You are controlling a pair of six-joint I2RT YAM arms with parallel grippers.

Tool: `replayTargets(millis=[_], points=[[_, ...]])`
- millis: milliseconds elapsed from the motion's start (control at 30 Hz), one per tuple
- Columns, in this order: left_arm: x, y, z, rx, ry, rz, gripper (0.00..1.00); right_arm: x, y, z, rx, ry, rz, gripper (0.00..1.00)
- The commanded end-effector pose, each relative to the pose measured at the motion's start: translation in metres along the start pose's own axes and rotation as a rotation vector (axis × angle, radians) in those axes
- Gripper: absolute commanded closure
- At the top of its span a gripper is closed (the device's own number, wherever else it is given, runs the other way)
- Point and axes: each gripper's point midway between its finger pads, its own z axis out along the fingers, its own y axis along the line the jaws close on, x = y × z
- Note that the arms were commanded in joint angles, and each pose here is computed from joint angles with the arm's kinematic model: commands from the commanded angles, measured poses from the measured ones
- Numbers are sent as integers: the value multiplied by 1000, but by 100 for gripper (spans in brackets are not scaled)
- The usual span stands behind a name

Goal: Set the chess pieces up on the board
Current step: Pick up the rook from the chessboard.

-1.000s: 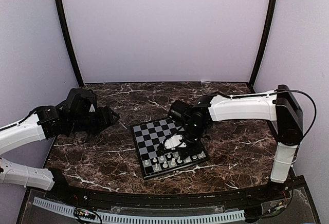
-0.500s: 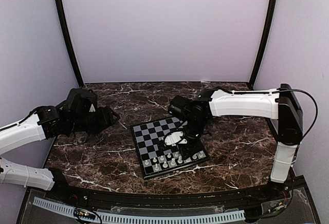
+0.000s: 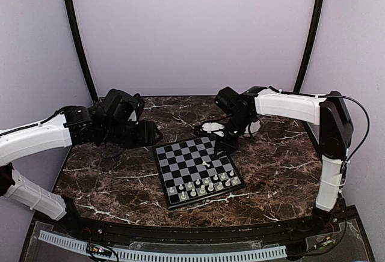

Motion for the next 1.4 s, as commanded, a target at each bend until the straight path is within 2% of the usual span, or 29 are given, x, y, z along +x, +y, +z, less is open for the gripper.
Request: replayTargets(millis=[0, 400, 733, 1167, 1367], points=[[5, -15, -10, 37, 39, 125, 38, -11, -11, 20, 24, -51, 27, 65], [17, -9, -13, 24, 77, 90, 38, -23, -26, 56, 3, -49, 92, 64], [19, -11, -7, 32, 72, 71, 38, -16, -15, 69, -11, 10, 109, 62], [25, -14, -1, 50, 81, 111, 39, -33, -4, 39, -17, -73, 102, 62], [20, -16, -5, 53, 67, 110, 39, -27, 2, 47, -16, -57, 96, 61]])
